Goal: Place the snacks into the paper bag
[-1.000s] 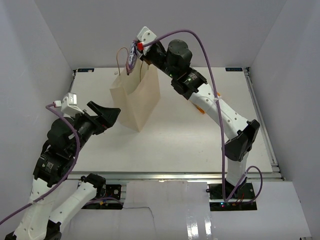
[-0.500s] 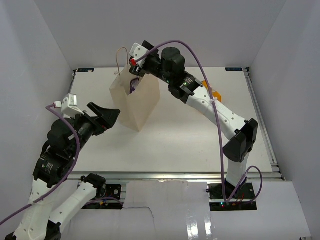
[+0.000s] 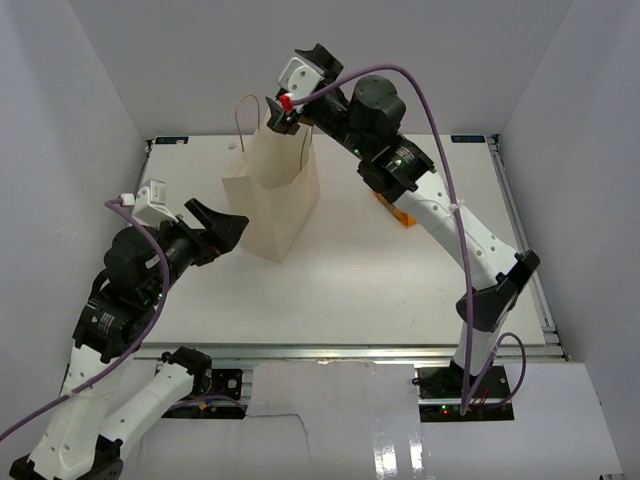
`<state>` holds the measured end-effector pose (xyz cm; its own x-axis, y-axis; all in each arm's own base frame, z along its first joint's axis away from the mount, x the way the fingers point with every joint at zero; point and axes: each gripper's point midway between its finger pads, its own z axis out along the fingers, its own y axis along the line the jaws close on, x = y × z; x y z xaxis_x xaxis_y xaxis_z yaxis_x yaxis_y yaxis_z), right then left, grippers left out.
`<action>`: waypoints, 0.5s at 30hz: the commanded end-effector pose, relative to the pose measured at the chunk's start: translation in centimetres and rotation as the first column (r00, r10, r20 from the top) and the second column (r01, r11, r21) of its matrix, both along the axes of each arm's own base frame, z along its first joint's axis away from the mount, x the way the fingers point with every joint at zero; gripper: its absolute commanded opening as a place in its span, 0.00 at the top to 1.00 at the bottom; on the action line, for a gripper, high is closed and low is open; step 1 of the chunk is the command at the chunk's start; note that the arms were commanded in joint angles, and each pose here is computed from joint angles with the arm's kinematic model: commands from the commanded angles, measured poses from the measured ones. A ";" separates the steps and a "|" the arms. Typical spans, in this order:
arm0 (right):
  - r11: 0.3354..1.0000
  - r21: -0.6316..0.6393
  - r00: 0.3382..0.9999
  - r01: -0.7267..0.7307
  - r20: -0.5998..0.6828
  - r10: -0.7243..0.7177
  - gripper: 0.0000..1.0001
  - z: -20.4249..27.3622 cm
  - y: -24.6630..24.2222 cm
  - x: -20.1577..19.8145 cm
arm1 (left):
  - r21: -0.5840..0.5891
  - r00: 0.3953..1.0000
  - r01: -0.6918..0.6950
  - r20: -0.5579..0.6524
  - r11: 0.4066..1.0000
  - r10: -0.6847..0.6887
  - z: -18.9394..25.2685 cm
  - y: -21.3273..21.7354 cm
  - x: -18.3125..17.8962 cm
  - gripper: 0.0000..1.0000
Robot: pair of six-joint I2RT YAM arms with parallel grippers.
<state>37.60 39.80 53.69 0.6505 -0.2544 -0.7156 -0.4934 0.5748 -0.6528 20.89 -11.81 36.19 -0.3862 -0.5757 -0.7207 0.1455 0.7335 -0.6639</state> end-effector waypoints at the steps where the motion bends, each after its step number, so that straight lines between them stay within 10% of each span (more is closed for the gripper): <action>1: 0.994 0.089 0.997 0.068 0.017 -0.070 0.01 5.0 -5.0 -2.5 | -0.007 0.997 0.063 0.049 0.998 -0.063 2.0 -1.1 0.0 0.02; 8: 0.976 0.057 0.885 0.208 -0.435 -0.163 0.06 -4.5 -17.4 1.4 | -0.014 0.963 0.267 0.023 0.964 -0.267 1.5 -4.9 -0.1 0.02; 15: 0.972 -0.125 0.413 0.198 -0.889 -0.198 0.10 -25.6 -27.9 1.5 | -0.030 0.954 0.301 0.001 0.953 -0.301 -0.2 -5.8 0.2 0.02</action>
<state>42.72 11.60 37.94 -0.0698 -0.3348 -0.9397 -0.5649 0.7897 -0.2394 21.82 -17.10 35.30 -0.5530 -0.4619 -0.6934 0.2972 0.6682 -0.6821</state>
